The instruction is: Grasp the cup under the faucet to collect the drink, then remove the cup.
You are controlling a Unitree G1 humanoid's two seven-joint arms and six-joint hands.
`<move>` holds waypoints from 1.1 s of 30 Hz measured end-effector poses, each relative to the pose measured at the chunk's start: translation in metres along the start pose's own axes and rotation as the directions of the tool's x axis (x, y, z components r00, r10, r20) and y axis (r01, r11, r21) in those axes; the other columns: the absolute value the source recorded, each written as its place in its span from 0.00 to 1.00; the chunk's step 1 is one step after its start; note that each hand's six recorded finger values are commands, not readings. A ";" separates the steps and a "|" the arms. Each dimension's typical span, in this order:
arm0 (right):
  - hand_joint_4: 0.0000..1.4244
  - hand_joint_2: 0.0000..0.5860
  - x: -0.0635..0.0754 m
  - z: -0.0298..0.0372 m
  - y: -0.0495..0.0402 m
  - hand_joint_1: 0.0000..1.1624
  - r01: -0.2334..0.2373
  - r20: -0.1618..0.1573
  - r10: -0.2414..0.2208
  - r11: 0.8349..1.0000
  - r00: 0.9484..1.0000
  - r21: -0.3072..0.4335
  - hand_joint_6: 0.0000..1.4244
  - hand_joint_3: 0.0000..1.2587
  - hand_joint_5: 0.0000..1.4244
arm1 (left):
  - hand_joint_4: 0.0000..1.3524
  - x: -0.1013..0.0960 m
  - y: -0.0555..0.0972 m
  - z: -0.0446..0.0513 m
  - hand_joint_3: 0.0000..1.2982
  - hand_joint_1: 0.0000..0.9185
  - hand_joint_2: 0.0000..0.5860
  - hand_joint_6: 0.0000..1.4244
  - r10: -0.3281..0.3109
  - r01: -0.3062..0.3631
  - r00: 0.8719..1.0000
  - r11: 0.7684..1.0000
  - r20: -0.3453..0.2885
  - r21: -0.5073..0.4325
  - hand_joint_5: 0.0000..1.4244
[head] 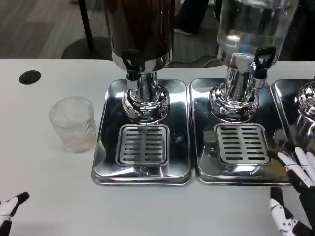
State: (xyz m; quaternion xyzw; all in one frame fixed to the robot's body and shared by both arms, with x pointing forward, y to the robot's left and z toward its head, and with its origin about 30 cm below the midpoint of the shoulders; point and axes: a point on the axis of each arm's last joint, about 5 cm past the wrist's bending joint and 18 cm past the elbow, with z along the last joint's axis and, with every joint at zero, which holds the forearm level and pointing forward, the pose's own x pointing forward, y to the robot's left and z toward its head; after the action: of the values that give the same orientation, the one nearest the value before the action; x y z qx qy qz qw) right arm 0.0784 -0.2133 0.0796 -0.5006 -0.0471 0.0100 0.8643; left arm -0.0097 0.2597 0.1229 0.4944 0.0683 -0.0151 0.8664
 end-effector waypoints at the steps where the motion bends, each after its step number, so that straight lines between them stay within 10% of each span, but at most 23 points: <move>1: 0.01 0.92 -0.001 -0.0005 -0.0004 0.29 0.002 -0.004 -0.002 1.000 1.000 0.001 0.00 0.13 0.00 | 0.00 0.000 0.000 0.0004 0.06 0.00 0.16 0.00 0.001 -0.001 1.000 1.000 0.003 0.001 0.00; 33: 0.01 0.92 -0.002 -0.0017 -0.0016 0.31 0.013 -0.019 -0.012 1.000 1.000 0.015 0.00 0.12 0.00 | 0.00 0.046 0.018 -0.0128 0.06 0.00 0.16 0.00 0.024 -0.029 0.998 0.995 0.058 0.093 0.00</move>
State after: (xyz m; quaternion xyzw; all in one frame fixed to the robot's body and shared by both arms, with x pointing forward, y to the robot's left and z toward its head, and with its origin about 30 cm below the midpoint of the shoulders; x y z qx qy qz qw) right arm 0.0768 -0.2156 0.0800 -0.4939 -0.0418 0.0002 0.8685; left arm 0.0361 0.2816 0.1253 0.5347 0.0363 -0.0207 0.8440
